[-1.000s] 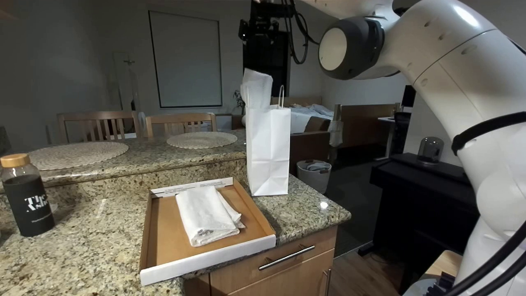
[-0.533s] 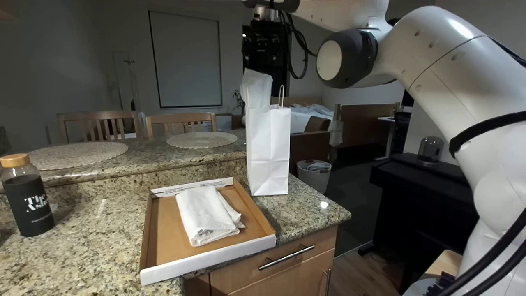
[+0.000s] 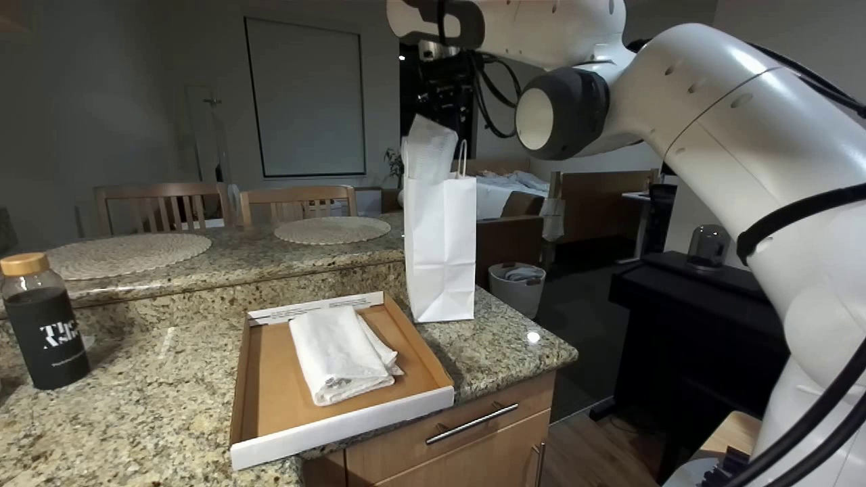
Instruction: Place one white towel in the white bag
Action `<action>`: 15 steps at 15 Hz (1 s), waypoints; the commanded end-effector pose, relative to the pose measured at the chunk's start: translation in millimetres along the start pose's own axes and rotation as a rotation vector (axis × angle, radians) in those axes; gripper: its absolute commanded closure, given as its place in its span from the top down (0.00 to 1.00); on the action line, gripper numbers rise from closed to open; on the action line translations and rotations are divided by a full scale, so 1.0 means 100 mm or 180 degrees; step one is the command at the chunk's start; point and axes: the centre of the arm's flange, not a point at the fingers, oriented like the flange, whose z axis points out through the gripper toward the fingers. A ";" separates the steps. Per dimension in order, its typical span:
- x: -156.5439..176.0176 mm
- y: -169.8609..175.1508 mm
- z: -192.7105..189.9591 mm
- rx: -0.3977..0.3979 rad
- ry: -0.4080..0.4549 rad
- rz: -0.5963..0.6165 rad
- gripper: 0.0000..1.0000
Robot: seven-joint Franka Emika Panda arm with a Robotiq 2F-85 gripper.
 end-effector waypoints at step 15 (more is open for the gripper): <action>-0.92 -0.19 -0.56 -0.0764 -0.1052 -0.0932 0.06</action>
